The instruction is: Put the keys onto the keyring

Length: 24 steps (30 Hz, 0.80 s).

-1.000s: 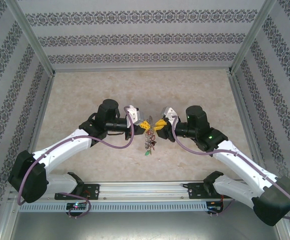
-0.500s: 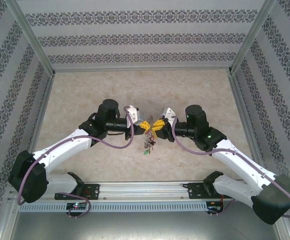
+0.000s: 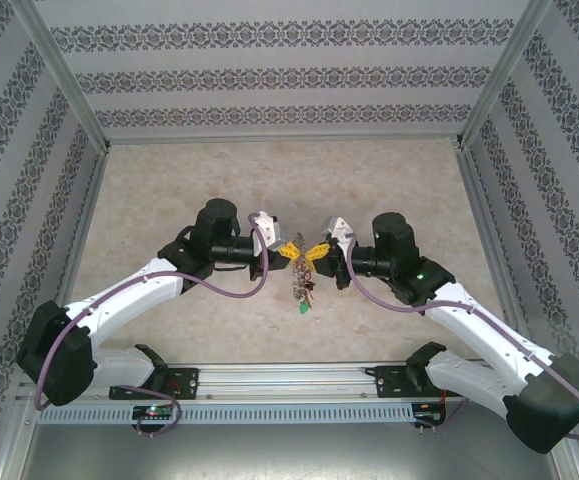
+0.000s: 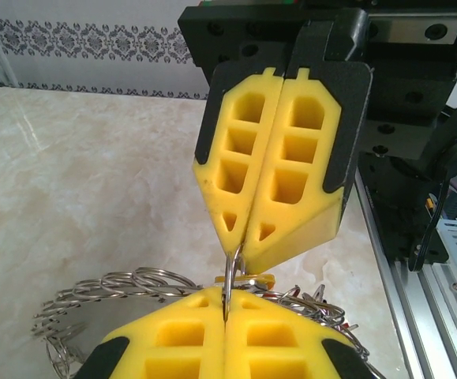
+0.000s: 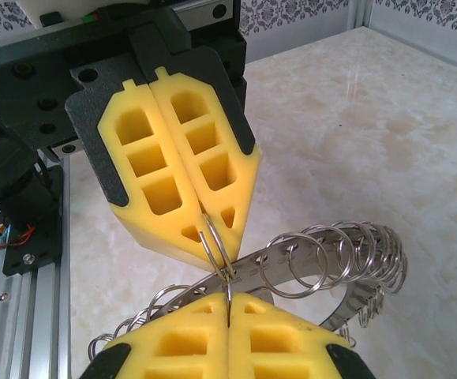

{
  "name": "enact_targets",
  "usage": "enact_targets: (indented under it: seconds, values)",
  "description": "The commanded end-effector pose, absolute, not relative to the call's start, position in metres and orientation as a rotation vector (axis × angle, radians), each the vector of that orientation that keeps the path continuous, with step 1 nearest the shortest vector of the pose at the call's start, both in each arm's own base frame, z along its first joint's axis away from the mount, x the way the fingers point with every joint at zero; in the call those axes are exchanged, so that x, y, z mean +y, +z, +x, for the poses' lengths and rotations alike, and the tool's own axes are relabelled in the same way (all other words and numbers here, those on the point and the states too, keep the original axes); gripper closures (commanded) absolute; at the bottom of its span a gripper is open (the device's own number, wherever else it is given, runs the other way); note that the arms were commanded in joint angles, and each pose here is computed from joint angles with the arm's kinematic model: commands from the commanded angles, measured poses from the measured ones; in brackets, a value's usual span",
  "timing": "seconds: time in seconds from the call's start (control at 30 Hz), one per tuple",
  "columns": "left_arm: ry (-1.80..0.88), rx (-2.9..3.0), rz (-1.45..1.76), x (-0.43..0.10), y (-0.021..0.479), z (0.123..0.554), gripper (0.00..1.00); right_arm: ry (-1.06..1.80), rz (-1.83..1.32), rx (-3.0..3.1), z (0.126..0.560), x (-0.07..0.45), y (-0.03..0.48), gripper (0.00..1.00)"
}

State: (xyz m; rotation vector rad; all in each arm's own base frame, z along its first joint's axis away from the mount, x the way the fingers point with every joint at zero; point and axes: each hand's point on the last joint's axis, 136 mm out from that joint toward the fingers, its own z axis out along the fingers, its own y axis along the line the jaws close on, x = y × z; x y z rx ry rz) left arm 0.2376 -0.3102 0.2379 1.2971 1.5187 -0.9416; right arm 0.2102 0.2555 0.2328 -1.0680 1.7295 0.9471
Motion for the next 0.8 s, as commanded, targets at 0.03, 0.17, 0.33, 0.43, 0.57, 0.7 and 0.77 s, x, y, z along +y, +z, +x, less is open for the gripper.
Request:
enact_targets:
  seconds: [0.03, 0.17, 0.33, 0.43, 0.57, 0.7, 0.77]
  values:
    - [-0.893, 1.422, 1.283, -0.309, 0.265, 0.242, 1.0, 0.97, -1.038, 1.795, 0.207, 0.254, 0.228, 1.0]
    - [-0.868, 1.441, 1.323, -0.307, 0.257, 0.241, 1.0, 0.946, -0.957, 1.933, 0.218, 0.248, 0.229, 1.0]
    - [-0.826, 1.448, 1.35, -0.305, 0.251, 0.243, 1.0, 0.918, -0.947, 2.074, 0.222, 0.244, 0.231, 1.0]
    - [-0.821, 1.457, 1.348, -0.306, 0.248, 0.246, 1.0, 0.916, -0.935, 2.147, 0.224, 0.243, 0.232, 1.0]
    - [-0.825, 1.457, 1.328, -0.308, 0.249, 0.249, 1.0, 0.92, -0.943, 2.211, 0.224, 0.246, 0.23, 1.0]
    - [-0.804, 1.47, 1.288, -0.307, 0.249, 0.255, 1.0, 0.897, -0.894, 2.262, 0.23, 0.245, 0.228, 1.0]
    - [-0.805, 1.472, 1.277, -0.307, 0.249, 0.256, 1.0, 0.969, -0.888, 2.239, 0.229, 0.253, 0.234, 1.0]
